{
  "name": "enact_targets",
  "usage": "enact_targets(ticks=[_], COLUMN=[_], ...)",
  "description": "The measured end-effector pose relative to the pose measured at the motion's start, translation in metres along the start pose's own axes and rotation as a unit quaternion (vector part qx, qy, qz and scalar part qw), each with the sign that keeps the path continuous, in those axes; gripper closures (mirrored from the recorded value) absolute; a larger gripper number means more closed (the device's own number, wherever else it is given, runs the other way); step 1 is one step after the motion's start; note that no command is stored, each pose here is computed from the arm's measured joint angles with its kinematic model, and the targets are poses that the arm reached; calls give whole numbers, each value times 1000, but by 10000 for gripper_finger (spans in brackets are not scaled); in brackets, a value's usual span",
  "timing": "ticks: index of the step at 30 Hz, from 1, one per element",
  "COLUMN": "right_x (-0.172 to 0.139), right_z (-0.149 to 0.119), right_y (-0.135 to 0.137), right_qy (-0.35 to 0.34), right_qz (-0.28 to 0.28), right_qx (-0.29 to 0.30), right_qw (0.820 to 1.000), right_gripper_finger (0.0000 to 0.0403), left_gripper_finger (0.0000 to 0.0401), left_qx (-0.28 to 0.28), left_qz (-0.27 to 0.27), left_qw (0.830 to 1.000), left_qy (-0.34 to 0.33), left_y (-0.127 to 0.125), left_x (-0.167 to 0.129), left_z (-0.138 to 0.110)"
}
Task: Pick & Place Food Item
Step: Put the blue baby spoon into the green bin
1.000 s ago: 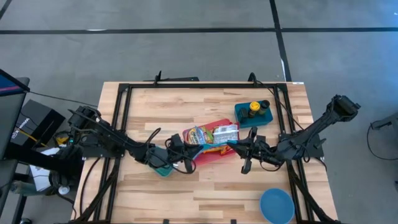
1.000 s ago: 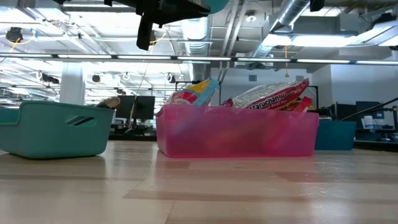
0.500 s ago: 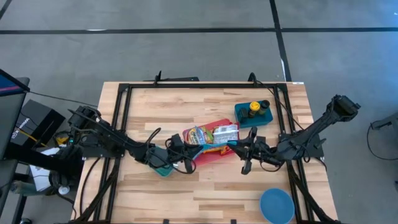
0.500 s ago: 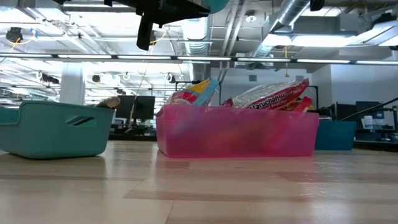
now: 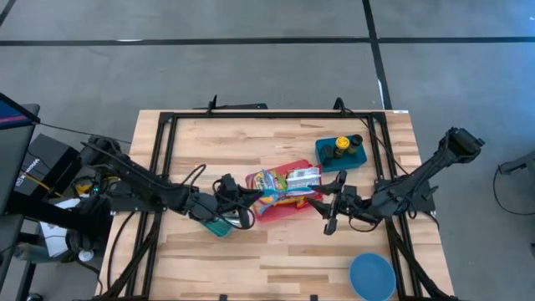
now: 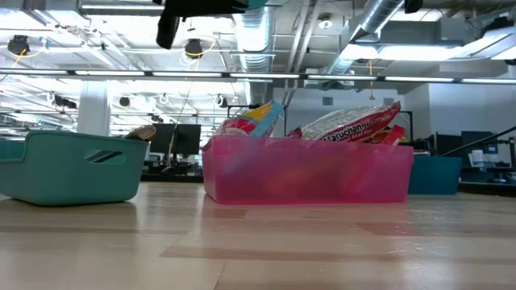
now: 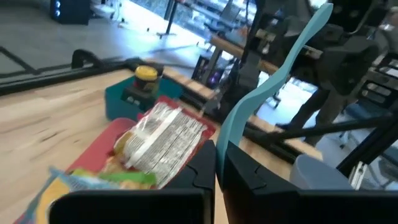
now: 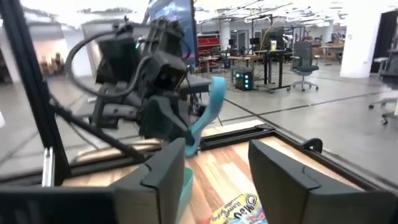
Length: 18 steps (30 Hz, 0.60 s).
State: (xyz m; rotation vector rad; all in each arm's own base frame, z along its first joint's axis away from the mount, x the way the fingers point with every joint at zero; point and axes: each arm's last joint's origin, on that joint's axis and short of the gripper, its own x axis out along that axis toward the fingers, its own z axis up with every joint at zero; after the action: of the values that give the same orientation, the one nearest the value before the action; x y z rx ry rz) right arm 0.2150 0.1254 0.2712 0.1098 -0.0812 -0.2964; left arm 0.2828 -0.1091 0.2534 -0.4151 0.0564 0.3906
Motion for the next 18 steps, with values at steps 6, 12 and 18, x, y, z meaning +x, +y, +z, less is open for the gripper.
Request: enact_targets(ticks=[6,12,18], right_x=[-9,-18,-22], right_z=[-5,-14,-22], right_y=[7,12,12], right_qy=[18,47,75], right_qz=[22,25,21], right_qx=[-38,-79,-84], right_qw=[999,995,993], right_gripper_finger=[209,216,231], left_gripper_finger=[399,399,399], left_qx=[-3,-22,-38], left_qz=[4,-23,-49], left_qw=[999,993,976], left_qy=[40,111,210], left_y=[6,13,22], left_x=[-15,-28,-40], left_z=[8,13,11])
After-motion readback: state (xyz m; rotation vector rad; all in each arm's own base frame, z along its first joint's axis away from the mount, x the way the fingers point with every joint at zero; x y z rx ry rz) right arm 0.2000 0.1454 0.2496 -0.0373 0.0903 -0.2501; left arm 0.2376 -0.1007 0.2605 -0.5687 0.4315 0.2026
